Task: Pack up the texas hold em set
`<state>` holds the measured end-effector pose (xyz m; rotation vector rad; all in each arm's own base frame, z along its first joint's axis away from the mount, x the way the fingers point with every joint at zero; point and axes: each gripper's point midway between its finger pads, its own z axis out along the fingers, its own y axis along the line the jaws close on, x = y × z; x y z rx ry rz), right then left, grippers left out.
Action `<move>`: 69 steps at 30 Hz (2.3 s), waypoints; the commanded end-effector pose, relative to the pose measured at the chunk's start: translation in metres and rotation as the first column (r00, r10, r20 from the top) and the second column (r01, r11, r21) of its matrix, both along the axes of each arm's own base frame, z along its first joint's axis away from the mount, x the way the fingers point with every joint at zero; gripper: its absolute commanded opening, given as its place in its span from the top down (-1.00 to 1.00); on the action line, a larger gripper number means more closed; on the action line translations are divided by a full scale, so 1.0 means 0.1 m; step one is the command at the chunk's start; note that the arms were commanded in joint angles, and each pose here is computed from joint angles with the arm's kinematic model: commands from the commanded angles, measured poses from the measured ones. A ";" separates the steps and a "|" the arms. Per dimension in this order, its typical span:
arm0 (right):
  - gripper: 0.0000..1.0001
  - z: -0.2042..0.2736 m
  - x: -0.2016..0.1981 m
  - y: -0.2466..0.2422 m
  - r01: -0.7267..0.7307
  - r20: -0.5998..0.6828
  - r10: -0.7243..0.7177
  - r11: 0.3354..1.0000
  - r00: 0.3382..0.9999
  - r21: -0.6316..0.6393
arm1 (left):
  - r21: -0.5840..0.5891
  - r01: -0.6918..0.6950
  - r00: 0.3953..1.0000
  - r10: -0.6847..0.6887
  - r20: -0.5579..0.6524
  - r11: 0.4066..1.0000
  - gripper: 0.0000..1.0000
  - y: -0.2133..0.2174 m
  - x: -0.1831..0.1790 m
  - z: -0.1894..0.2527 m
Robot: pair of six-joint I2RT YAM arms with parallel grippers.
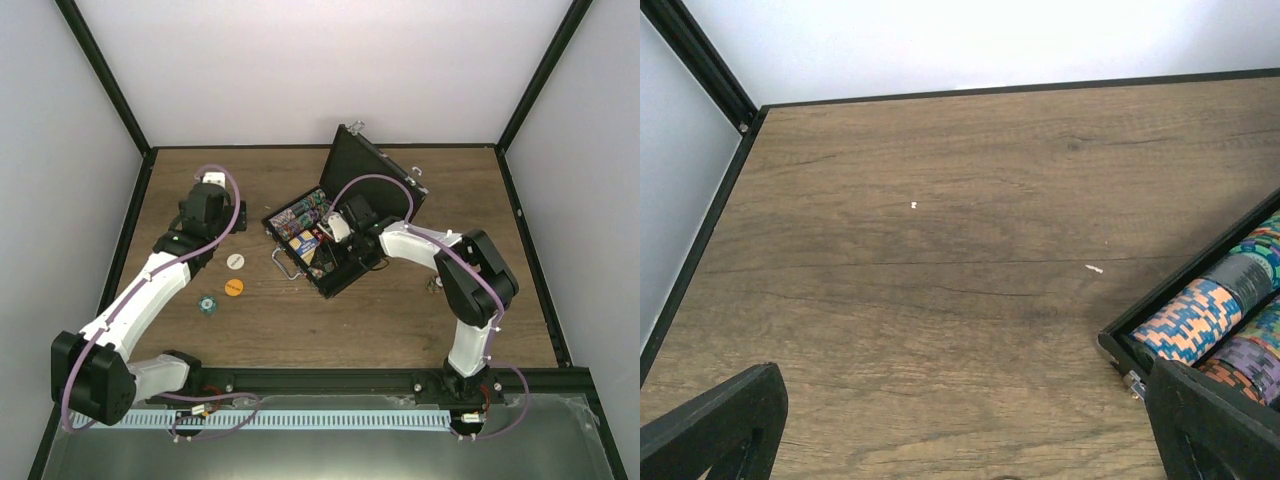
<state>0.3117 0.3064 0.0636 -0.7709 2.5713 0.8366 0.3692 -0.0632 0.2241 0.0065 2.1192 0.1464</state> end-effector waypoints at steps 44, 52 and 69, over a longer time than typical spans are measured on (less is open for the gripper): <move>-0.61 0.43 -0.74 1.95 -0.252 0.391 0.288 0.957 0.874 -0.142 | -0.159 -0.230 0.972 0.235 0.010 0.960 -1.00 0.93 -0.19 0.09; -0.66 0.00 -0.65 2.14 -0.284 0.364 0.349 0.933 0.863 -0.222 | -0.183 -0.197 0.979 0.202 0.007 0.963 -1.00 0.86 -0.17 0.08; -0.60 -0.46 -0.68 2.28 -0.342 0.344 0.440 0.887 0.829 -0.310 | -0.189 -0.193 0.980 0.198 0.010 0.963 -1.00 0.85 -0.16 0.09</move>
